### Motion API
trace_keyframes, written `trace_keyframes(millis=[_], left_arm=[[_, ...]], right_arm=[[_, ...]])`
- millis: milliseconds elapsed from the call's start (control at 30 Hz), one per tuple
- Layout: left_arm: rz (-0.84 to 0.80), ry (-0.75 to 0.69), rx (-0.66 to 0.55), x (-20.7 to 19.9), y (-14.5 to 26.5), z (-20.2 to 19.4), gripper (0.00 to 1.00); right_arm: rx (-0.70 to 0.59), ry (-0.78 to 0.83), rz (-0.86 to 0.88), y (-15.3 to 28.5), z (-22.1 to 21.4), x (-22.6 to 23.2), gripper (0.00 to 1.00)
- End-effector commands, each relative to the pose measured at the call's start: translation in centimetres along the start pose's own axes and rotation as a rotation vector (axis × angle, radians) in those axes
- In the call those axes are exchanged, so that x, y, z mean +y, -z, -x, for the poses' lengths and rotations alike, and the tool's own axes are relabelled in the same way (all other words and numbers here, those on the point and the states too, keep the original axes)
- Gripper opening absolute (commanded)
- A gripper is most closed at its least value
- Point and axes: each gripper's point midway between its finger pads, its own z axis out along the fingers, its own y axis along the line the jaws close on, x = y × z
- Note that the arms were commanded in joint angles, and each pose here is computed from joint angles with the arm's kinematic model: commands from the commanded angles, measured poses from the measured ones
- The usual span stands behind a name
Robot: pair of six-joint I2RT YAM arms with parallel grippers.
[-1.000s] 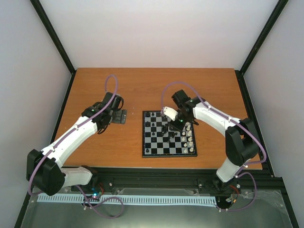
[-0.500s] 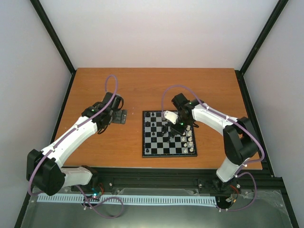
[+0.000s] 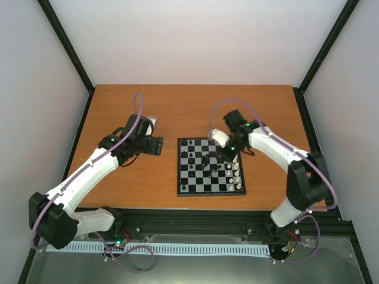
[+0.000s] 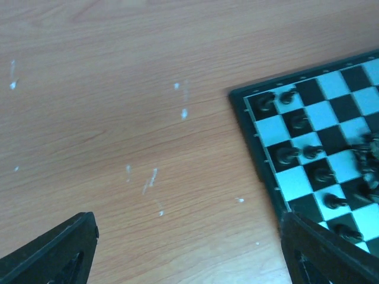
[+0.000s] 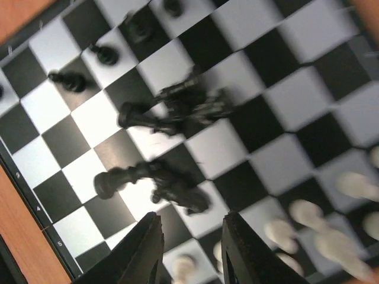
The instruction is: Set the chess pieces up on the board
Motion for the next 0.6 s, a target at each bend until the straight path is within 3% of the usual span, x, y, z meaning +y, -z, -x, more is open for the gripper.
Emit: trace_keyframes(millis=[0, 300, 567], left_arm=[[-0.172, -0.054, -0.063, -5.4, 2.2, 2.2, 0.84], [-0.187, -0.118, 0.010, -15.0, 0.2, -0.1, 0.66], [-0.102, -0.184, 0.111, -21.3, -3.8, -3.3, 0.55]], right_arm=[[-0.246, -0.131, -0.080, 7.0, 2.6, -3.6, 0.29], [-0.485, -0.386, -0.221, 14.2, -1.3, -9.8, 0.32], [-0.518, -0.411, -0.167, 14.3, -2.3, -9.7, 0.34]])
